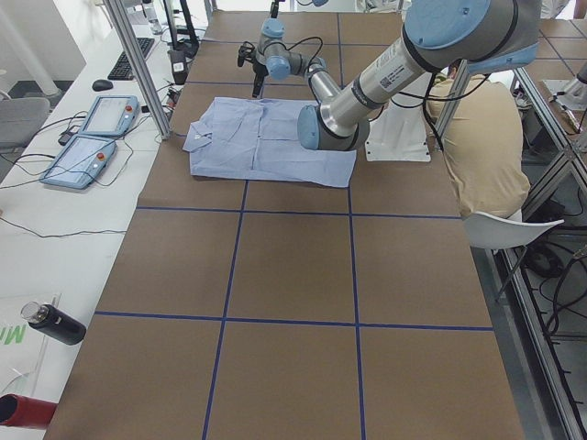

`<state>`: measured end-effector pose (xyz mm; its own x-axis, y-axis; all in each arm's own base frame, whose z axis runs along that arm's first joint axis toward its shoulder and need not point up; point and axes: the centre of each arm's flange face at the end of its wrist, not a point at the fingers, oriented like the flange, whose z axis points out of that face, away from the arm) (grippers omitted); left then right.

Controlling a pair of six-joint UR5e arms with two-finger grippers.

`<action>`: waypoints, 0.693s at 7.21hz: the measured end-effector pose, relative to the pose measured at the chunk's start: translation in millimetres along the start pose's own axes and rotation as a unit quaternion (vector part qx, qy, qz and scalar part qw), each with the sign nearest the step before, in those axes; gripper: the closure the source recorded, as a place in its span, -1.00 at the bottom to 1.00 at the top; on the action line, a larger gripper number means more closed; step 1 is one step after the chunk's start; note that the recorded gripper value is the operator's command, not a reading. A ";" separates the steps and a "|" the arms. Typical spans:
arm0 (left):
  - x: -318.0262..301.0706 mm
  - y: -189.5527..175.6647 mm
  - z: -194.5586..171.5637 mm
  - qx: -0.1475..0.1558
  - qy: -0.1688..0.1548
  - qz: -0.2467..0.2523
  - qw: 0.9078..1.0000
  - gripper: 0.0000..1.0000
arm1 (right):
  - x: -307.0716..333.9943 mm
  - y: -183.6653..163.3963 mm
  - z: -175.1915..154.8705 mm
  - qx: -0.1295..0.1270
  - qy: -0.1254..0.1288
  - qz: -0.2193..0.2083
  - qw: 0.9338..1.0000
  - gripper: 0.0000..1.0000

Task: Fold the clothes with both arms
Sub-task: 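Fold the held sleeve across the shirt toward the collar with the left gripper, then release the sleeve and move both grippers to the hem corners nearest the robot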

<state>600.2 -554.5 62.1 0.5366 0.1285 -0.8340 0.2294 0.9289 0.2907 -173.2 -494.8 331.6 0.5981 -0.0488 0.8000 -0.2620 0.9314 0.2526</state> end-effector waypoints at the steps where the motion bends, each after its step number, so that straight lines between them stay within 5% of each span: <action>1: -60.6 11.6 -14.8 0.010 0.002 0.038 0.999 -1.00 | -31.8 12.0 11.0 0.009 -0.001 0.022 1.000 -1.00; 4: -203.3 84.7 -105.5 0.026 0.016 0.094 0.995 -1.00 | -112.9 92.6 25.4 0.021 -0.006 0.082 0.996 -1.00; 5: -244.3 112.1 -135.6 0.026 0.016 0.095 0.995 -1.00 | -137.2 128.4 23.0 0.020 0.011 0.096 0.995 -1.00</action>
<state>384.7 -434.7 234.8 0.5484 0.3118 -0.7759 0.1685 0.8677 0.4677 -306.4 -376.8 266.8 0.5503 0.1362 0.8238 -0.4018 0.9080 0.1184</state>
